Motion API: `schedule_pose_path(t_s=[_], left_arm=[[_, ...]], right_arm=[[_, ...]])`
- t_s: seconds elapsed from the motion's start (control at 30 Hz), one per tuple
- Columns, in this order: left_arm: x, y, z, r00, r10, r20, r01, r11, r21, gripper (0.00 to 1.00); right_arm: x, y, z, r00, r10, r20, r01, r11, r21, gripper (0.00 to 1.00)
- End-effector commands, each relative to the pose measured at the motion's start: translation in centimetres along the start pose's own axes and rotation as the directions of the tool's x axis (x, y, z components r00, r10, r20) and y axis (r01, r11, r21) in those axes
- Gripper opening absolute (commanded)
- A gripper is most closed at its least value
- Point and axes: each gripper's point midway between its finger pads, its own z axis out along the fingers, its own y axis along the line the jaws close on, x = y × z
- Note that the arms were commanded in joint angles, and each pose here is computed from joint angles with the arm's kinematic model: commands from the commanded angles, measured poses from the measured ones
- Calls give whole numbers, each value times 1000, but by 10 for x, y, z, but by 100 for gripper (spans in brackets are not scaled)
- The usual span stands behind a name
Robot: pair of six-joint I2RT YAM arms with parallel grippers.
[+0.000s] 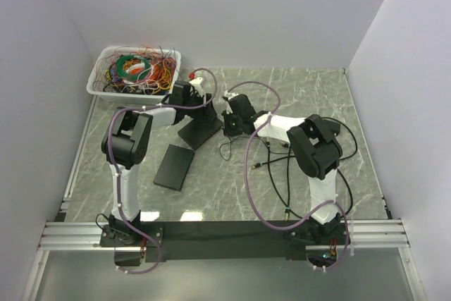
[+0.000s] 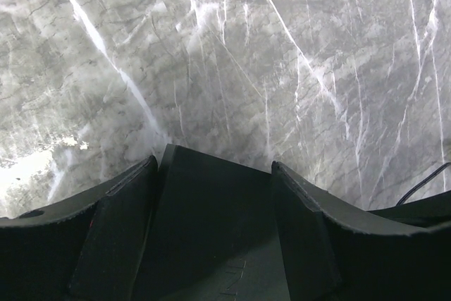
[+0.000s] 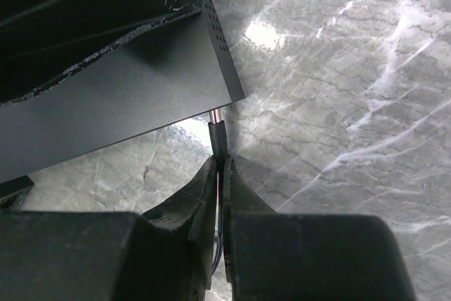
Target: Insert the plug into the switch port
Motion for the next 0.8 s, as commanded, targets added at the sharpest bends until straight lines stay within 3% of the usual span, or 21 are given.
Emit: schedule_pose_path(t_s=[0.0,0.2,0.47,0.77], left_arm=[[55,-22,6,983,-29,-180,40,998,55,70],[56,-30,10,982,-8,-190,22,997,72,69],[53,-42,10,982,-7,-187,25,995,94,68],[90,-52,12,972,-54,-228,91,983,157,67]], right_arm=[[-43,4,-21,991,-6,137,5,1000,6,0],[-54,8,-29,982,13,189,-12,1000,-8,0],[-49,6,-17,985,28,171,-28,1000,-2,0],[-47,0,-11,981,44,188,-48,999,17,0]])
